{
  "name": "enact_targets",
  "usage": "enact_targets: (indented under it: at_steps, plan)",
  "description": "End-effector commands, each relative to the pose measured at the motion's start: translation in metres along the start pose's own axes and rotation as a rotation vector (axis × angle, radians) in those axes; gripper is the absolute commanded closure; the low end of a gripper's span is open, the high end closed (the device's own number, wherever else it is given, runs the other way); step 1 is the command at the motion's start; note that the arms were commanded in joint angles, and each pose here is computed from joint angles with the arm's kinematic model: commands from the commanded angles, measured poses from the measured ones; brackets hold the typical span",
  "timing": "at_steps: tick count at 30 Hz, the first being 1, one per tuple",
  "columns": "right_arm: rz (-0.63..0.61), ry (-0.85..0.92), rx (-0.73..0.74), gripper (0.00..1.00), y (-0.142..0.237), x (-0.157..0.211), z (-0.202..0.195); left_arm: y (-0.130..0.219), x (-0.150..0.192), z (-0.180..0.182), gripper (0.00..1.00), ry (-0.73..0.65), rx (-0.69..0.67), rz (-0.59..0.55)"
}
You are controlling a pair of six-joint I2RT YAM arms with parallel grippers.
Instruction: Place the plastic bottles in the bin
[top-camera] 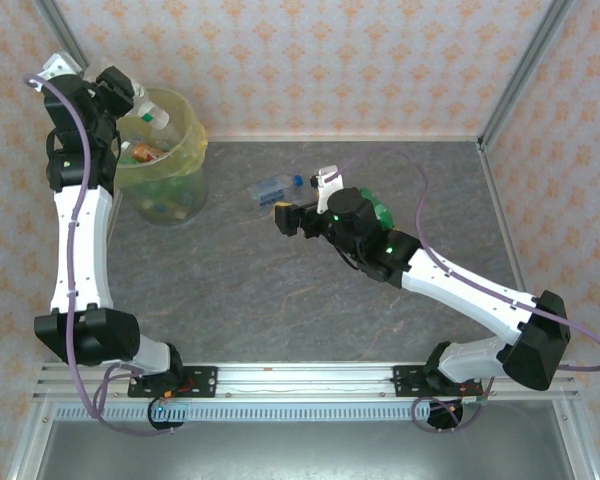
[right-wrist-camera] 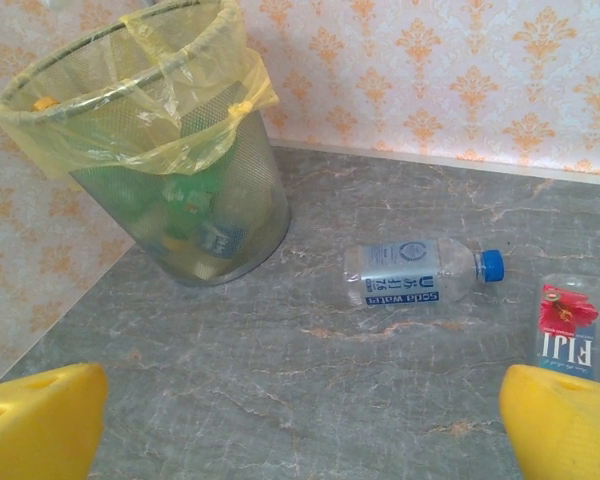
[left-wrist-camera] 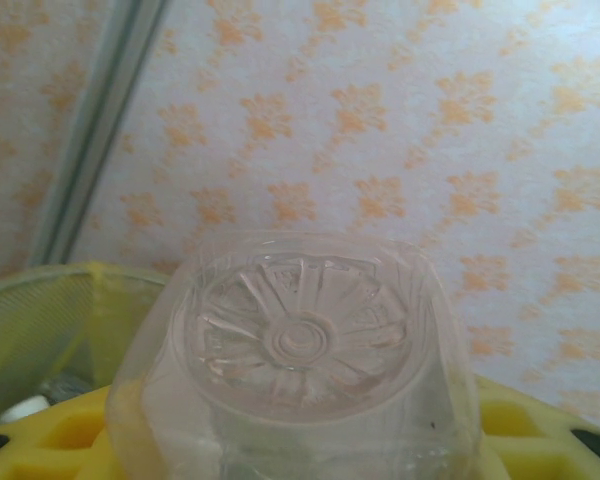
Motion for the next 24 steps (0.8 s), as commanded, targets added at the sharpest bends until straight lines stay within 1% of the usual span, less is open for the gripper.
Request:
enact_targets:
  at_steps: [1, 14, 17, 18, 19, 20, 21, 22, 23, 24]
  plan:
    - [-0.045, 0.007, 0.017, 0.00, 0.000, -0.018, 0.004, -0.021, 0.004, 0.019, 0.53, -0.068, -0.094, -0.006]
    - [-0.049, 0.007, 0.070, 0.00, -0.003, -0.022, -0.002, -0.107, 0.062, 0.035, 0.50, -0.075, -0.095, 0.137]
    - [-0.047, 0.002, 0.082, 0.00, -0.002, -0.022, -0.004, -0.121, 0.075, 0.039, 0.49, -0.066, -0.101, 0.185]
    - [-0.047, 0.002, 0.084, 0.00, -0.001, -0.021, -0.005, -0.124, 0.081, 0.039, 0.47, -0.060, -0.093, 0.203]
    - [-0.049, 0.000, 0.088, 0.00, -0.001, -0.021, -0.006, -0.127, 0.086, 0.040, 0.43, -0.053, -0.090, 0.216]
    - [-0.046, 0.000, 0.090, 0.00, 0.000, -0.021, -0.006, -0.128, 0.090, 0.042, 0.36, -0.047, -0.096, 0.228]
    - [-0.046, -0.001, 0.090, 0.00, 0.000, -0.021, -0.006, -0.127, 0.091, 0.045, 0.27, -0.045, -0.112, 0.232]
    - [-0.044, -0.001, 0.092, 0.00, 0.000, -0.021, -0.007, -0.126, 0.091, 0.047, 0.14, -0.044, -0.130, 0.230]
    - [-0.044, -0.002, 0.095, 0.00, 0.002, -0.021, -0.008, -0.125, 0.090, 0.048, 0.05, -0.048, -0.139, 0.229]
    - [-0.045, -0.002, 0.099, 0.00, 0.003, -0.021, -0.008, -0.123, 0.088, 0.049, 0.03, -0.052, -0.142, 0.226]
Point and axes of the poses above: each hand's point on the last joint's axis, 136 mm out from that joint toward the fingers, its own y axis back along the fingers, its own z axis along the line the jaws close on, x = y × z, the point moved 1 cm from there along y, back along the fingers, and after that the axes turned 5 degrees about -y, right-handed, at the moved point
